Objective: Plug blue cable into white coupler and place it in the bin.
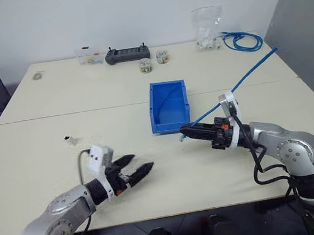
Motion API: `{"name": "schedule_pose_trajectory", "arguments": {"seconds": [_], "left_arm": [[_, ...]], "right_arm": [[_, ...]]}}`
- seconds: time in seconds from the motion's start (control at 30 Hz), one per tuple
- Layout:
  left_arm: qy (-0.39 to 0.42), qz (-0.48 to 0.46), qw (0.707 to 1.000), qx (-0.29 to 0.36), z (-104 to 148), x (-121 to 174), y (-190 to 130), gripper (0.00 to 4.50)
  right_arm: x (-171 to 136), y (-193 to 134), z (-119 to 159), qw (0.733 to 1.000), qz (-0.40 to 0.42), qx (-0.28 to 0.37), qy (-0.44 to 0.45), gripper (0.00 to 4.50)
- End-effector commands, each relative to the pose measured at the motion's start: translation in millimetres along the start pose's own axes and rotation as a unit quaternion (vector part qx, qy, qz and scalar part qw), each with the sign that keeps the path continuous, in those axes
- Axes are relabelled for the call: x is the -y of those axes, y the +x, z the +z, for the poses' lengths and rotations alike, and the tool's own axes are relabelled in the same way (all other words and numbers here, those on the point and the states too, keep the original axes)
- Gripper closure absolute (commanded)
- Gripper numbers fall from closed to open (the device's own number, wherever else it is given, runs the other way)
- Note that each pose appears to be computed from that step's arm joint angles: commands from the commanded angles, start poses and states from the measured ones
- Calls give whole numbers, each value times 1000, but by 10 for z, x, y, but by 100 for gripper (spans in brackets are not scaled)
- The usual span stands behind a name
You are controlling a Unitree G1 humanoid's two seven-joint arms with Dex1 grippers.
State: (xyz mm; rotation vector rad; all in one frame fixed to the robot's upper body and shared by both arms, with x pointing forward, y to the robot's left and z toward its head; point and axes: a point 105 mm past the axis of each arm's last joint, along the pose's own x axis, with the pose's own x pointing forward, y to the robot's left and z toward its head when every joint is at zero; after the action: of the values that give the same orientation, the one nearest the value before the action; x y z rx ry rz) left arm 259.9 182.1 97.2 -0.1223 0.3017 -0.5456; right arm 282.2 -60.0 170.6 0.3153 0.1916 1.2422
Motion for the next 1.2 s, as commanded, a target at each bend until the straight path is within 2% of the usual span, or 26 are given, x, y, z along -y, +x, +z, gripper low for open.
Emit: {"name": "schedule_pose_trajectory", "arguments": {"seconds": [0.03, 0.13, 0.27, 0.4, 0.83, 1.2], "left_arm": [[62, 165, 984, 36, 33, -498, -154, 0], [75, 210, 974, 34, 1, -676, -208, 0], [75, 292, 953, 25, 20, -1101, -393, 0], [60, 314, 947, 8, 54, -1371, -473, 0], [77, 289, 954, -37, 287, -1830, -348, 0], [73, 265, 960, -53, 336, -1965, -57, 0]], "right_arm": [[-52, 35, 62, 1000, 17, 11, -16, 437], [-54, 51, 55, 1000, 19, 10, -16, 437], [-59, 73, 59, 1000, 21, 10, -19, 437], [-59, 91, 59, 1000, 20, 10, -21, 437], [-81, 143, 54, 999, 24, 13, -26, 437], [-114, 174, 57, 999, 30, 12, -33, 437]]}}
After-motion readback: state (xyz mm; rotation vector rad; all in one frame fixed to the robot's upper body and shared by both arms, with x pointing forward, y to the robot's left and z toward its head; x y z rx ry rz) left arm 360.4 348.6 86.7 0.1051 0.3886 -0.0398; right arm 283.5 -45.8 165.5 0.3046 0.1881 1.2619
